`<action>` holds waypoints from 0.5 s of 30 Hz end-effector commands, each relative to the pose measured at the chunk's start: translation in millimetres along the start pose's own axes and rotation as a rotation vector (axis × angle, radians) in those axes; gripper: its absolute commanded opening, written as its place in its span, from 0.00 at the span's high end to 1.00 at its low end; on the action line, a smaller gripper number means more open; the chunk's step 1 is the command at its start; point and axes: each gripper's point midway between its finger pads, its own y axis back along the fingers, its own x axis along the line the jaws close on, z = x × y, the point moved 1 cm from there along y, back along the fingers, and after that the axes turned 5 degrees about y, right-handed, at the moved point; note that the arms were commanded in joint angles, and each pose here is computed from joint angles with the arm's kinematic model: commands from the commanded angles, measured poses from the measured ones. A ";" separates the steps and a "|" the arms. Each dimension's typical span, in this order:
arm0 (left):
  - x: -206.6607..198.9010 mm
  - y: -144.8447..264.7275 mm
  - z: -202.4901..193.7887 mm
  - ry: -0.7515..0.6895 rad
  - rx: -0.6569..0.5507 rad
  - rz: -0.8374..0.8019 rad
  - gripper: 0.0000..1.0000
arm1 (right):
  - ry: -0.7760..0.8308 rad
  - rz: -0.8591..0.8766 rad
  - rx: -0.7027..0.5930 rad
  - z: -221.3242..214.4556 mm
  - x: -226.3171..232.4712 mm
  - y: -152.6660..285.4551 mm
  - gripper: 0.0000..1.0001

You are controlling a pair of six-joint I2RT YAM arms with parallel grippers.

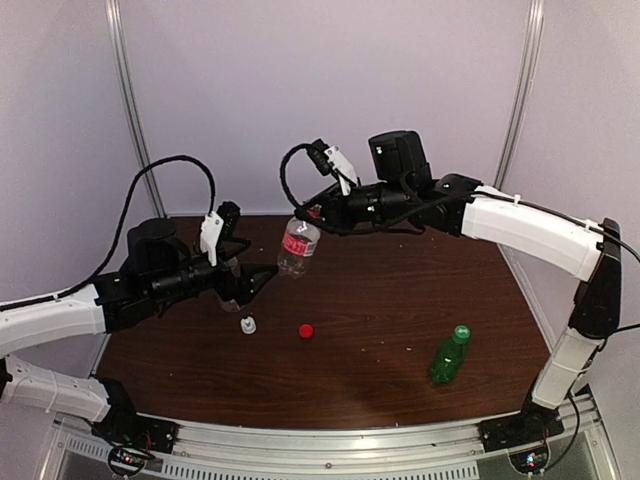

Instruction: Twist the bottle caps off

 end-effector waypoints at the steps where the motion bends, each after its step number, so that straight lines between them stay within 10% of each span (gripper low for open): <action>1: 26.8 12.8 15.9 0.021 -0.045 0.181 0.02 | 0.034 -0.209 0.082 -30.4 -46.7 -20.9 1.00; 15: 42.5 32.4 17.1 0.052 -0.061 0.294 0.02 | 0.063 -0.328 0.219 -106.3 -92.2 -84.1 1.00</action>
